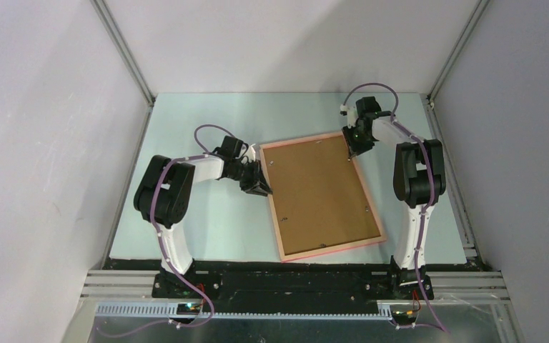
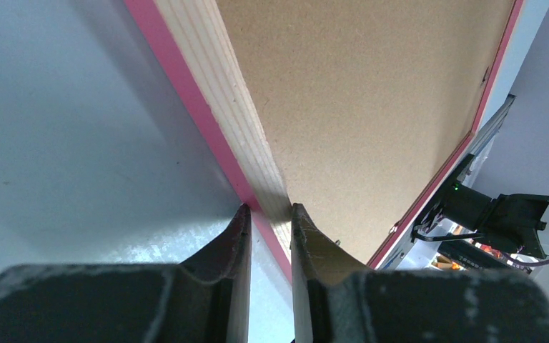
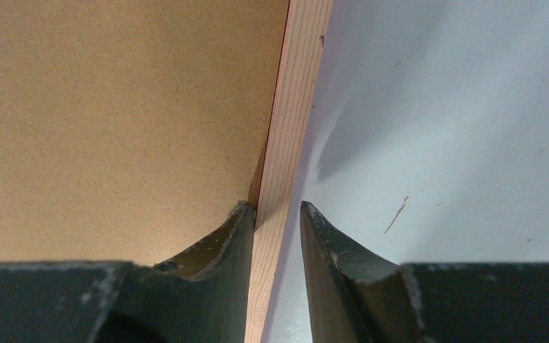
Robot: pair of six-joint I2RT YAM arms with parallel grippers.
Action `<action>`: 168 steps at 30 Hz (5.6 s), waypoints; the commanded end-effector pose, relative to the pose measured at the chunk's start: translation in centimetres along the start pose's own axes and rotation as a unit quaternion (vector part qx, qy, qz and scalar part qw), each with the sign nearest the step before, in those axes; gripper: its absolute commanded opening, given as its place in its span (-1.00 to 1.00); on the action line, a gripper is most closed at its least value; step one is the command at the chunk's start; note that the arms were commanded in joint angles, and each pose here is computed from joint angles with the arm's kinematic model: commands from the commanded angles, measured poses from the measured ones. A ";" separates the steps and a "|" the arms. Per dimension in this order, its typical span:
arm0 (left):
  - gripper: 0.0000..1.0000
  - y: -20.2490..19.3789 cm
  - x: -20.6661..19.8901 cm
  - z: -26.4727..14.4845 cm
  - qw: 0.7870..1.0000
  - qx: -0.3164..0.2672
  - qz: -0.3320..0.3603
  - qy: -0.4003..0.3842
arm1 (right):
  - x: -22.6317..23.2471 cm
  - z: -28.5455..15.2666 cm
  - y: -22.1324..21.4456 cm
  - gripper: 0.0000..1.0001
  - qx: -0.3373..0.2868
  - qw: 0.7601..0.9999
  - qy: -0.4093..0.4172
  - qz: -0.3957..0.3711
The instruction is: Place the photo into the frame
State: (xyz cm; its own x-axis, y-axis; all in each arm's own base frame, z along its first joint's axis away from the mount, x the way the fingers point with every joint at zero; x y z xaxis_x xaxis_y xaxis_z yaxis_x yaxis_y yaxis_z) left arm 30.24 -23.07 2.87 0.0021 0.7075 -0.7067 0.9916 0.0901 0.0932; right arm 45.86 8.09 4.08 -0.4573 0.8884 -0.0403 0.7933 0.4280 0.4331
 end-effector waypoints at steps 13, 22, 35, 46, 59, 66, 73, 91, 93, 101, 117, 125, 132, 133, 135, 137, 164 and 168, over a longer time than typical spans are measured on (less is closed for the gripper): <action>-1.00 -0.2 0.8 1.0 0.999 0.001 0.044 0.021 | 2.7 0.6 -0.8 -0.14 0.039 0.997 0.046 -0.039; -1.00 -0.2 0.9 1.0 0.999 0.001 0.044 0.021 | 1.6 -1.3 0.1 -0.15 0.009 0.999 0.048 -0.005; -1.00 -0.1 0.9 0.9 0.999 -0.001 0.044 0.023 | 2.4 0.7 -0.7 -0.17 0.042 0.999 0.033 0.005; -1.00 -0.1 1.0 0.9 0.999 -0.001 0.044 0.023 | 1.6 1.8 -0.7 -0.33 0.064 0.998 -0.001 0.026; -1.00 0.0 1.1 0.9 0.999 -0.002 0.041 0.024 | 1.9 0.4 -0.8 -0.73 0.059 0.998 0.022 0.025; -1.00 0.2 1.1 0.7 0.999 -0.004 0.039 0.023 | 1.2 0.4 -1.8 -0.95 0.084 0.995 0.001 0.043; -1.00 0.2 1.1 0.8 0.999 -0.004 0.040 0.025 | 1.0 0.4 -1.9 -1.00 0.086 0.995 -0.004 0.059; -1.00 1.6 1.8 0.2 0.998 -0.022 0.047 0.033 | 1.7 -4.3 0.9 0.15 -0.013 0.994 0.081 0.075; -1.00 1.9 2.1 0.0 0.998 -0.024 0.047 0.035 | 2.0 -4.8 0.1 0.19 -0.013 0.994 0.091 0.066; -1.00 3.2 2.1 -0.4 0.997 -0.034 0.051 0.040 | 3.7 -6.8 -5.6 0.35 0.005 0.994 0.109 0.021; -1.00 6.3 2.0 -1.4 0.992 -0.089 0.038 0.078 | 5.7 -9.3 -14.7 0.51 0.047 0.993 0.102 -0.023; -1.00 6.4 1.9 -1.9 0.991 -0.097 0.040 0.082 | 7.0 -9.1 -15.9 0.50 0.054 0.993 0.106 -0.005; -1.00 6.3 1.8 -1.9 0.991 -0.097 0.037 0.081 | 7.6 -8.4 -15.6 0.42 0.067 0.994 0.080 -0.013; -1.00 6.3 1.8 -1.9 0.991 -0.097 0.037 0.080 | 7.6 -8.3 -15.6 0.38 0.069 0.995 0.076 -0.014; -1.00 6.3 1.8 -2.0 0.991 -0.098 0.037 0.081 | 7.6 -8.1 -15.7 0.32 0.073 0.995 0.069 -0.015; -1.00 6.4 1.7 -2.0 0.991 -0.098 0.037 0.080 | 7.6 -8.0 -15.8 0.29 0.077 0.995 0.069 -0.013; -1.00 6.4 1.5 -2.4 0.990 -0.106 0.043 0.080 | 8.5 -6.8 -16.9 -0.14 0.113 0.991 0.071 -0.029; -1.00 6.3 1.5 -2.4 0.990 -0.106 0.044 0.081 | 8.6 -6.9 -17.0 -0.30 0.114 0.990 0.078 -0.035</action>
State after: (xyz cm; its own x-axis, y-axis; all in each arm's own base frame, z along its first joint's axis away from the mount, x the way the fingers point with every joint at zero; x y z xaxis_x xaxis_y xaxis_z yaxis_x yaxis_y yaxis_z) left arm 34.50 -21.00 3.33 0.0136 0.7864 -0.6175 0.9686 0.1430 0.2033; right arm 25.85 7.51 3.17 -0.5307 0.8428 0.0900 0.8328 0.4988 0.2399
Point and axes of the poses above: each gripper's point midway between its finger pads, its own z axis out along the fingers, its own x axis along the line the jaws close on, y = z × x, the point moved 1 cm from there along -z, back along the fingers, and after that the axes turned 6 degrees about -z, right-handed, at the moved point
